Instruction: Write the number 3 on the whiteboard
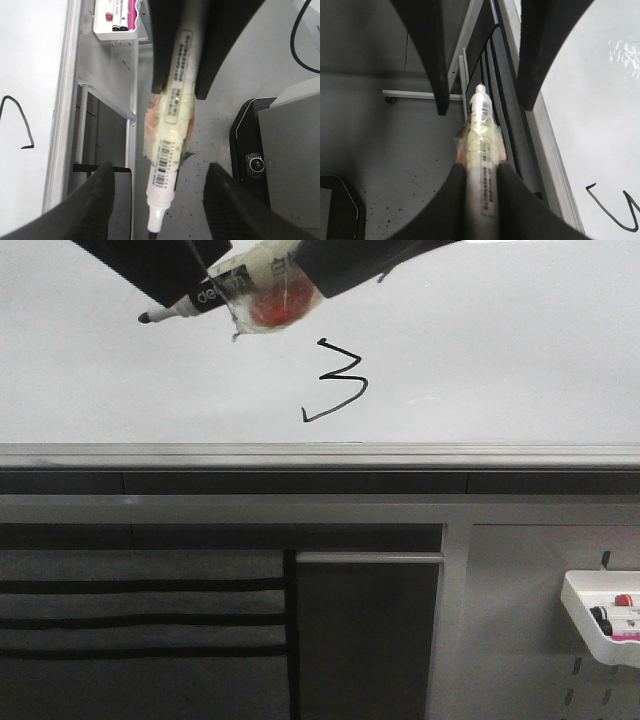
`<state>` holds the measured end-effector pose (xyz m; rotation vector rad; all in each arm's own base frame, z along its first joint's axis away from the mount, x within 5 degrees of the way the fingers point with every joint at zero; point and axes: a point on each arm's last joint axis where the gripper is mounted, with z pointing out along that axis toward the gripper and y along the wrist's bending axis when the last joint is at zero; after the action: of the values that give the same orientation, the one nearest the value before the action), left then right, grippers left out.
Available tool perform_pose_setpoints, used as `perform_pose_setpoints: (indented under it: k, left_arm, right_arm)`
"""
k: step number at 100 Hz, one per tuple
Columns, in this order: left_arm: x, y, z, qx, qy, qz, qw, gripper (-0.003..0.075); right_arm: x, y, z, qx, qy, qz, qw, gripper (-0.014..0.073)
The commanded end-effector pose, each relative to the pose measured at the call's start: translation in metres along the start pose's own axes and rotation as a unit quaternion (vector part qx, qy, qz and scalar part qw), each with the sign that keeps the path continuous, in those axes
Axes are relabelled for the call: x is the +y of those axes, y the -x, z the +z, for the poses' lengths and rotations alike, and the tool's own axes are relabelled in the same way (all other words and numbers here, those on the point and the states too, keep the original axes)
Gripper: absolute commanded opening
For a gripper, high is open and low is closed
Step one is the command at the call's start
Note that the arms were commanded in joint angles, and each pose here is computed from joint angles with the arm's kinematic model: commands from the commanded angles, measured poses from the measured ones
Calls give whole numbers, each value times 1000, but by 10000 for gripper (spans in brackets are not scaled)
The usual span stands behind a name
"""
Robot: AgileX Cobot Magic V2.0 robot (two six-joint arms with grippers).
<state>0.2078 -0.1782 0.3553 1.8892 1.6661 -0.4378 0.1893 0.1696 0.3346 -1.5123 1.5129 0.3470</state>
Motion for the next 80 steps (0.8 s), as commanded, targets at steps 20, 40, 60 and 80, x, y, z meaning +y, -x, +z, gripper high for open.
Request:
perform_pose_setpoints:
  k: [20, 40, 60, 80]
  left_arm:
    - [0, 11, -8, -25, 4, -3, 1000, 337]
    - [0, 11, -8, -25, 4, -3, 1000, 165]
    - [-1, 11, -8, -24, 1, -3, 1000, 22]
    - [-1, 11, -8, -24, 1, -3, 1000, -18]
  right_arm:
    - [-6, 13, -8, -32, -24, 9, 999, -17]
    - [-5, 14, -8, -37, -20, 17, 999, -17]
    - [-5, 15, -8, -42, -18, 25, 999, -17]
    - [-4, 15, -8, -42, -17, 25, 999, -17]
